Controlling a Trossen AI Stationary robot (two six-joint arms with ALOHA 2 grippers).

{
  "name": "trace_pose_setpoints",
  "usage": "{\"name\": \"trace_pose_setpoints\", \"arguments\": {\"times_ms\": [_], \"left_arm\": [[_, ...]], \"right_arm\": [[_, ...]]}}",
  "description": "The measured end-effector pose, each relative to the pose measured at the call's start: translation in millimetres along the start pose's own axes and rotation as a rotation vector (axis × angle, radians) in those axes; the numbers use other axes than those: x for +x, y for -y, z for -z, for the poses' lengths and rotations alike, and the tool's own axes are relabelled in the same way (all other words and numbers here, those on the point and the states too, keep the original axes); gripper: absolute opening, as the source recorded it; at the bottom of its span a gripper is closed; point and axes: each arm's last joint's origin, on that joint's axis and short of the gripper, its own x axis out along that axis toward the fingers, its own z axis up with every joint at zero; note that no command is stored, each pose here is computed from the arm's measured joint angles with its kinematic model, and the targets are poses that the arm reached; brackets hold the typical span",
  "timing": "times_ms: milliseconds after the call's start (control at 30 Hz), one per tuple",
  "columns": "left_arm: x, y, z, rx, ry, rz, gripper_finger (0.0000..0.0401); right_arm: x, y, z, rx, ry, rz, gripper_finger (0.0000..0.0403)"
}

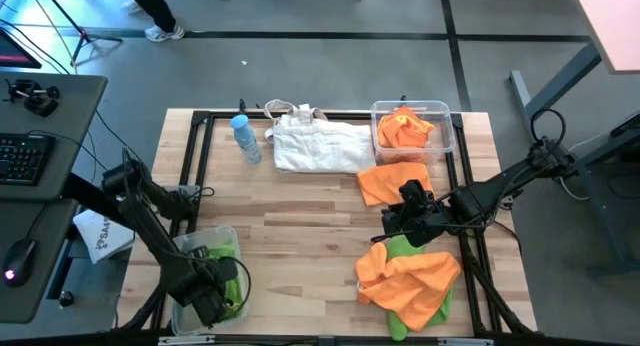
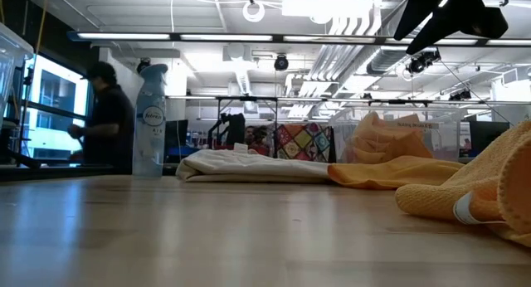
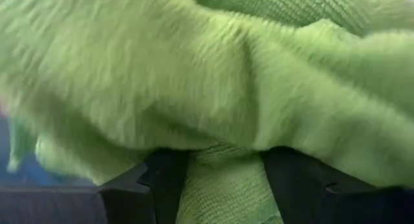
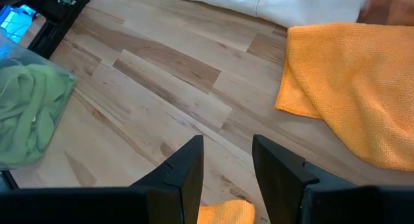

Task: Sort microfiber towel by color & place in baskets
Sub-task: Put the green microfiber cloth into the bottom transparent bin, then put the orange microfiber cloth into the top transparent bin

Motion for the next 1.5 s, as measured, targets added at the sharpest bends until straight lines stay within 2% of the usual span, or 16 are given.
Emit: {"name": "trace_pose_setpoints", "arguments": {"times_ms": [267, 433, 567, 733, 867, 1067, 1200, 1333, 1500], "left_arm": [[-60, -42, 13, -0.139, 0.055, 0.197, 0.0188], [-85, -71, 17, -0.175, 0.154, 0.277, 0.0188], [-100, -88, 15, -0.184, 0.294, 0.347, 0.0188], [-116, -110, 6, -0.263, 0.524, 0.41, 0.0188], [-124, -125, -10, -0.358, 0.701, 0.39, 0.0188], [-133, -134, -55, -0.296, 0.803, 0.337, 0.0188], [-136, -141, -88, -0.263, 0.866, 0.287, 0.0188], [-130, -148, -114, -0.281, 0.868, 0.209, 0.0188], [-117, -150, -136, -0.245, 0.77, 0.204, 0.0188]], "right_arm": [[0, 0, 0, -0.001, -0.004, 0.0, 0.0128], [0, 0, 0, -0.019, -0.007, 0.0, 0.0128], [0, 0, 0, -0.019, -0.007, 0.0, 0.0128], [0, 0, 0, -0.05, -0.009, 0.001, 0.0128], [2, 2, -1, -0.077, -0.052, 0.009, 0.0128], [16, 10, -16, -0.103, -0.133, 0.09, 0.012], [37, 14, -26, -0.126, -0.215, 0.151, 0.0106], [63, 19, -30, -0.134, -0.29, 0.258, 0.0094], [87, 29, -30, -0.161, -0.296, 0.441, 0.0088]]}}
